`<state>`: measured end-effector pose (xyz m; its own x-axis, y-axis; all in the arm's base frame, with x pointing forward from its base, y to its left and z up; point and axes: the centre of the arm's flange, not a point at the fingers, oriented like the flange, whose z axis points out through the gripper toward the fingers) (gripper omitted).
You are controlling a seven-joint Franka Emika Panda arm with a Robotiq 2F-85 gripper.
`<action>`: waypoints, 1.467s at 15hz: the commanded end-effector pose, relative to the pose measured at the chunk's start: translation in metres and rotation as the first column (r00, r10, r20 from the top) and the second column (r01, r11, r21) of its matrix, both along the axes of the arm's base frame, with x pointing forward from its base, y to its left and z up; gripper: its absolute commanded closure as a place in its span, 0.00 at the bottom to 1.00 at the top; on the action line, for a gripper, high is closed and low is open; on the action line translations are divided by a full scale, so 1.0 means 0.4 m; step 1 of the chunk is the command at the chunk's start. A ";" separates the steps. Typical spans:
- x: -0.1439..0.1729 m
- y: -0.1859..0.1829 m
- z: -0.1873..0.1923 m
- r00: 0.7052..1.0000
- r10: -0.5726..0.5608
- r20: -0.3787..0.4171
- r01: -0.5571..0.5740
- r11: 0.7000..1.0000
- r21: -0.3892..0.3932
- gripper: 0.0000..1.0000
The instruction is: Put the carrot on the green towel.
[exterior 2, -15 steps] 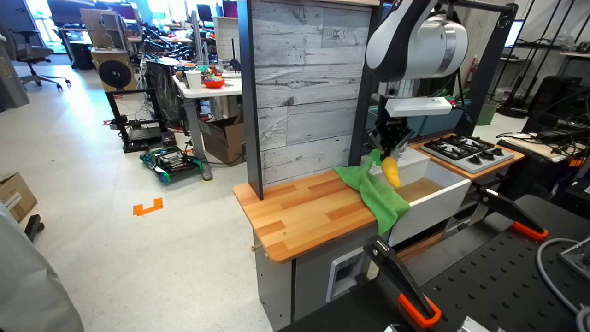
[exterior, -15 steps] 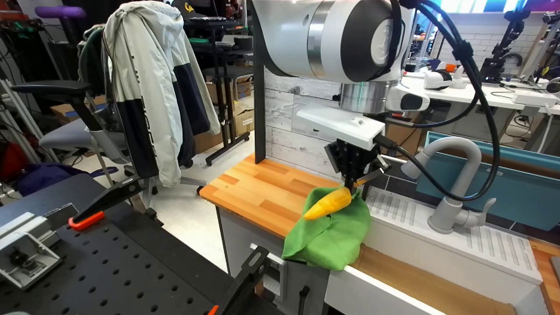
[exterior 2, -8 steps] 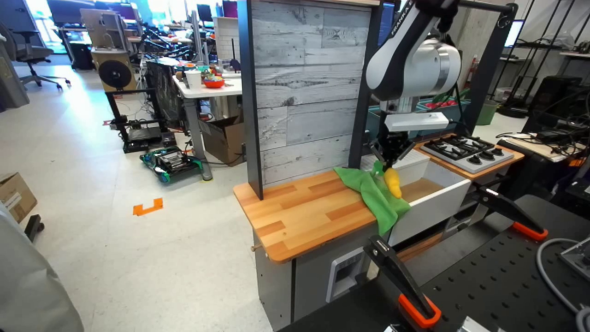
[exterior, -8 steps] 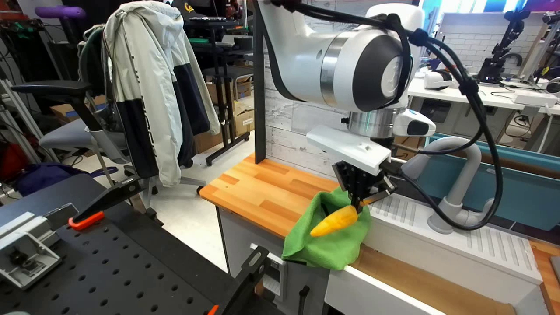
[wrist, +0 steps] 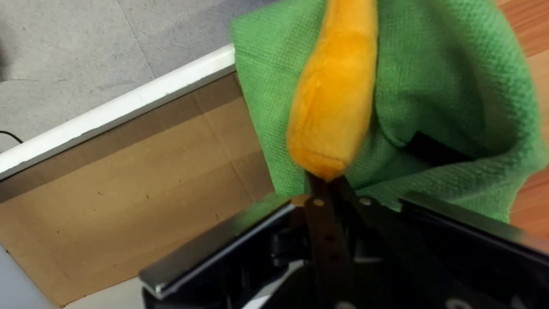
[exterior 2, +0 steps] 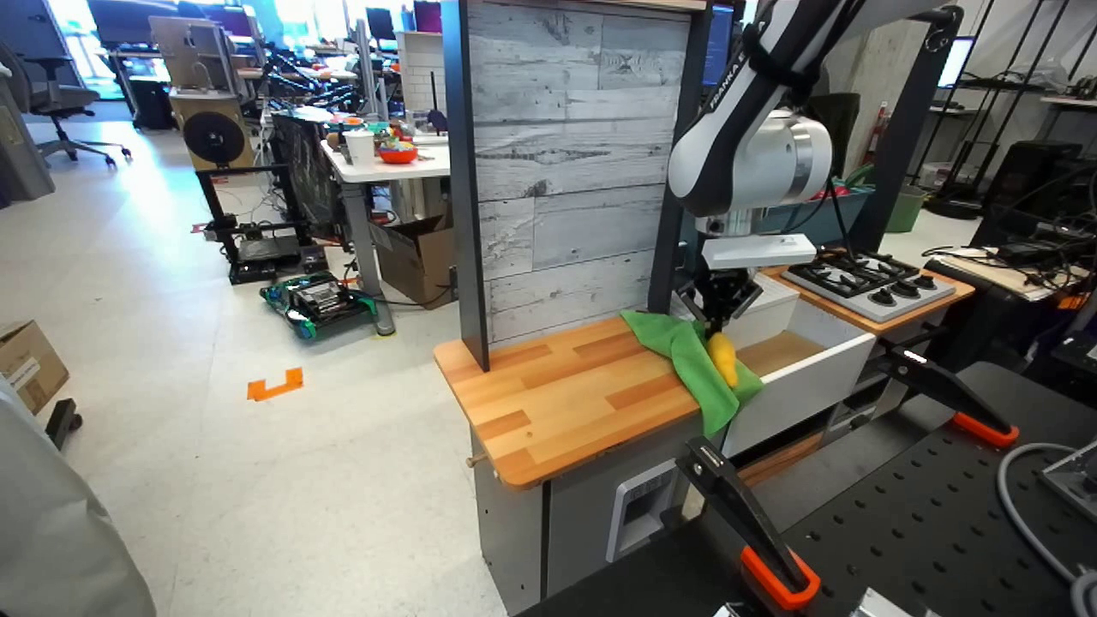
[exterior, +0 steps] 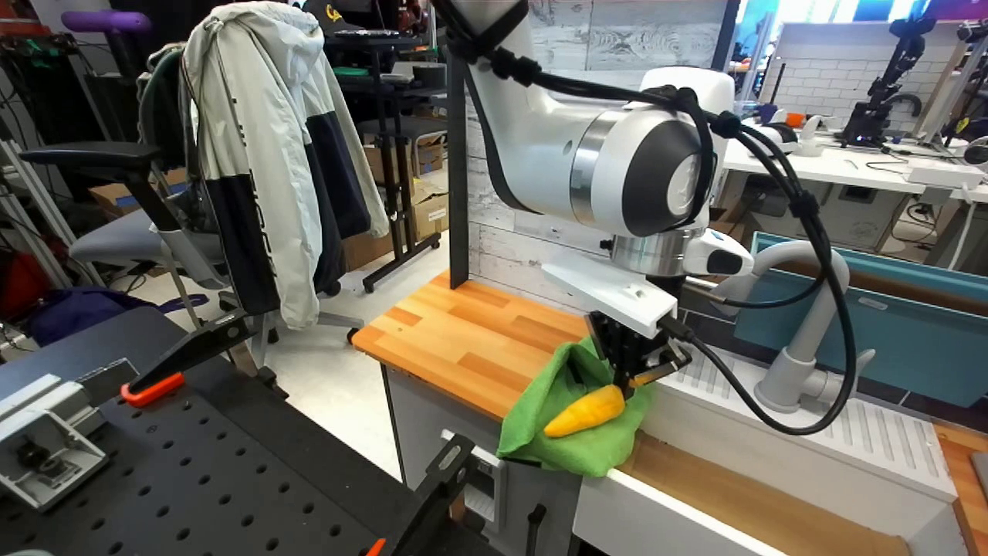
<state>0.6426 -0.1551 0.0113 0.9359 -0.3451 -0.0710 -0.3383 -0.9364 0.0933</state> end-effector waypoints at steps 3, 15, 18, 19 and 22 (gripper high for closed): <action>0.043 -0.007 -0.016 0.999 -0.032 -0.012 0.032 0.999 0.016 0.48; 0.047 -0.005 0.052 0.998 -0.058 0.035 0.056 0.997 0.049 0.00; 0.039 -0.002 0.100 0.995 -0.084 0.054 0.080 0.994 0.069 0.00; 0.036 0.002 0.123 0.994 -0.092 0.056 0.088 0.994 0.071 0.00; 0.025 0.015 0.188 0.993 -0.089 0.078 0.082 0.993 0.082 0.00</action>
